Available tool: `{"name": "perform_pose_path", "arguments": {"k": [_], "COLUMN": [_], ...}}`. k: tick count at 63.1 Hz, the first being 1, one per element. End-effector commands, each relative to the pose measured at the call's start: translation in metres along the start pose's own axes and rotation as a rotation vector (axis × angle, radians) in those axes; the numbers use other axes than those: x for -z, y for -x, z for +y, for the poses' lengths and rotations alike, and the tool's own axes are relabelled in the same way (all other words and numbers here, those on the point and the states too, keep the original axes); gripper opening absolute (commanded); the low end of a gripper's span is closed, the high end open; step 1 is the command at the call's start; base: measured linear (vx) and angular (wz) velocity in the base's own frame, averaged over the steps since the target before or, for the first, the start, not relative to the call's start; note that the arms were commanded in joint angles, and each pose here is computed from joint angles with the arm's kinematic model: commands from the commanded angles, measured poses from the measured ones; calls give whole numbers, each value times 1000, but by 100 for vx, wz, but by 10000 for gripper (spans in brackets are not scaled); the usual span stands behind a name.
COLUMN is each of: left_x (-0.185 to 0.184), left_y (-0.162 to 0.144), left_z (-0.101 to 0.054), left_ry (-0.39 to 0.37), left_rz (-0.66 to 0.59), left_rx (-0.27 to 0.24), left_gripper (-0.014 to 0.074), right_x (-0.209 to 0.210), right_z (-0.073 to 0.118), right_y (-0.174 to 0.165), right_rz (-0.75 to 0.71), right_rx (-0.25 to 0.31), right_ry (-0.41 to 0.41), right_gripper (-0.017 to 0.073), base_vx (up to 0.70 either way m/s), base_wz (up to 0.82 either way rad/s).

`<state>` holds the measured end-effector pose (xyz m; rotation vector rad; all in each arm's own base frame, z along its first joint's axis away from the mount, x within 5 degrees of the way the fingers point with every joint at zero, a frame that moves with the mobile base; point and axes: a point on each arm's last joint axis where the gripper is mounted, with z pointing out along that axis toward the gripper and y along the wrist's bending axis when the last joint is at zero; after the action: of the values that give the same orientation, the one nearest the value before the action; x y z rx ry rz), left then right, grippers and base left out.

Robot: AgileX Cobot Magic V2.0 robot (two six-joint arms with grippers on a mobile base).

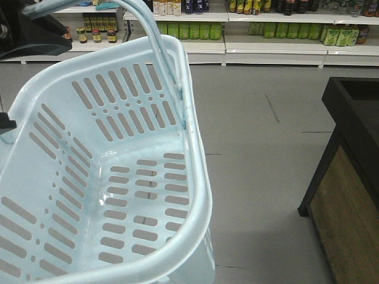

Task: Pick three apples into basket with both arms
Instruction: 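Drive the base along the aisle carrying the basket in the left gripper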

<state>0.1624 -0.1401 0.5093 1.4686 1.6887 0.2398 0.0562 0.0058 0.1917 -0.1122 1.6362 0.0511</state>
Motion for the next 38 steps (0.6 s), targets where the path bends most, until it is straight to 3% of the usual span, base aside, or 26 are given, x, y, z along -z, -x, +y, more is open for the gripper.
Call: {"name": "perform_pose_path", "arguments": {"k": [1, 38], "left_x": [18, 18], "left_y": [2, 2], "left_z": [7, 7], "left_ry": [69, 70], "left_rz": [-76, -75], "left_rx": [24, 23], "left_gripper": [-6, -6], "right_x": [0, 0], "right_z": [0, 0], "right_y": [3, 3], "right_rz": [-74, -74], "right_rx": [18, 18], "right_ry": [-4, -4], "right_gripper": [-8, -8], "base_vx": [8, 9], "base_wz": [5, 1]}}
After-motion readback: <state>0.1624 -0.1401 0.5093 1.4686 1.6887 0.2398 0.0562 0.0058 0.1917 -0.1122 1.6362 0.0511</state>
